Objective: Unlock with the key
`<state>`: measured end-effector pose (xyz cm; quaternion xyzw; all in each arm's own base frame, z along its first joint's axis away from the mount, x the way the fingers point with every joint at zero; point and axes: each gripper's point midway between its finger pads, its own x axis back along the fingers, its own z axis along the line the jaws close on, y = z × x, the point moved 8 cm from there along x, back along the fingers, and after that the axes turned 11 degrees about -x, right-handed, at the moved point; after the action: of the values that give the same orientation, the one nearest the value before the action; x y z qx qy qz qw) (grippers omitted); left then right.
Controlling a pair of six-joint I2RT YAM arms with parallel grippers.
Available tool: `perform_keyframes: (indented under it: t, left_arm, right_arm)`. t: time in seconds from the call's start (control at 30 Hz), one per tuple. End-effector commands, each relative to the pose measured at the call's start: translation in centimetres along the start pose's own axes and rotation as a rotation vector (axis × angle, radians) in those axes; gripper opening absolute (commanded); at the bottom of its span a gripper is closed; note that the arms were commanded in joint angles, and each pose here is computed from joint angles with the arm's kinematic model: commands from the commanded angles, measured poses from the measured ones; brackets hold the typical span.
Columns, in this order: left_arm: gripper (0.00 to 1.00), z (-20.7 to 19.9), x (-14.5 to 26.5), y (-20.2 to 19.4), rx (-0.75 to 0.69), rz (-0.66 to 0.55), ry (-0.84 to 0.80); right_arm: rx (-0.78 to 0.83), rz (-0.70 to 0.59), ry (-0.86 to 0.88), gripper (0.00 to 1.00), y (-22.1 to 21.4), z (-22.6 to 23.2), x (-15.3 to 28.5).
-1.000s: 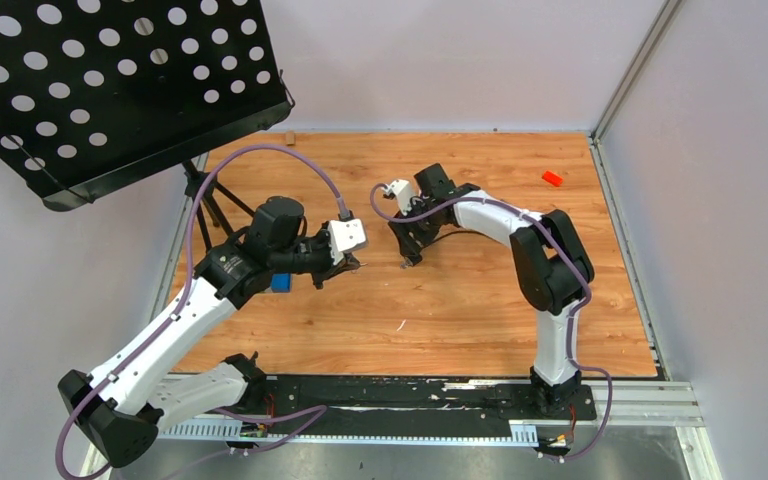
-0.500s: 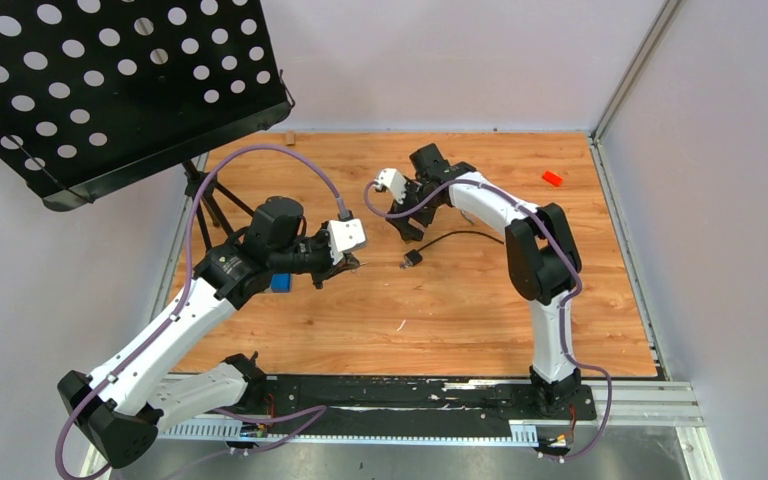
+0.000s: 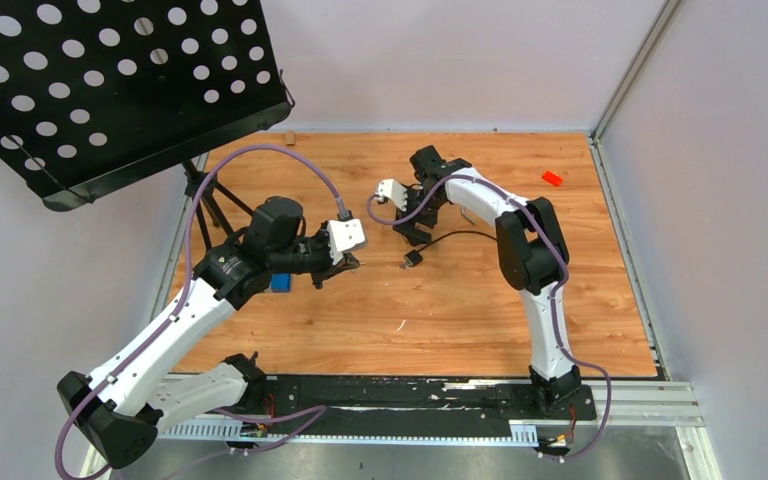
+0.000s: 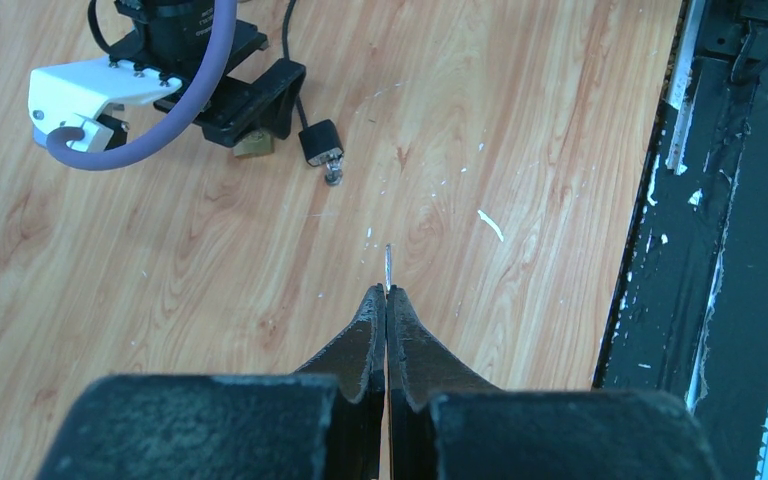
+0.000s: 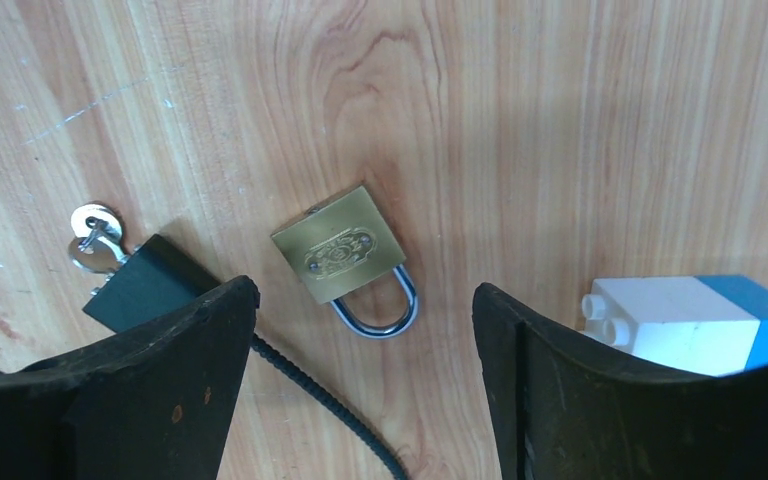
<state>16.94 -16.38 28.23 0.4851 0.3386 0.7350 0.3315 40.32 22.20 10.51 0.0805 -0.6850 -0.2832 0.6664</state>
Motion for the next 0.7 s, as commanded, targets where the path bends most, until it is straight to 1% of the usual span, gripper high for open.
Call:
perform_keyframes:
  t: [0.0,0.37,0.43,0.57,0.67]
  left_arm:
    - [0.0,0.3,0.3,0.5,-0.026,-0.03,0.02]
    - [0.0,0.3,0.2,0.4,-0.028,-0.025,0.024]
    - [0.0,0.3,0.1,0.4,-0.027,-0.024,0.023]
    - [0.0,0.3,0.2,0.5,-0.029,-0.025,0.027]
    - [0.0,0.3,0.2,0.5,-0.03,-0.027,0.027]
  right_arm:
    - [0.088,-0.019,0.024,0.79,0.9,-0.9,-0.4]
    - [0.124,-0.001,0.094,0.72,0.6,-1.1,-1.9]
    - [0.119,-0.003,0.115,0.69,0.4,-0.8,-2.1]
    - [0.069,0.001,0.165,0.59,-0.2,0.1,-2.5]
    - [0.017,-0.003,0.168,0.55,-0.7,0.7,-2.7]
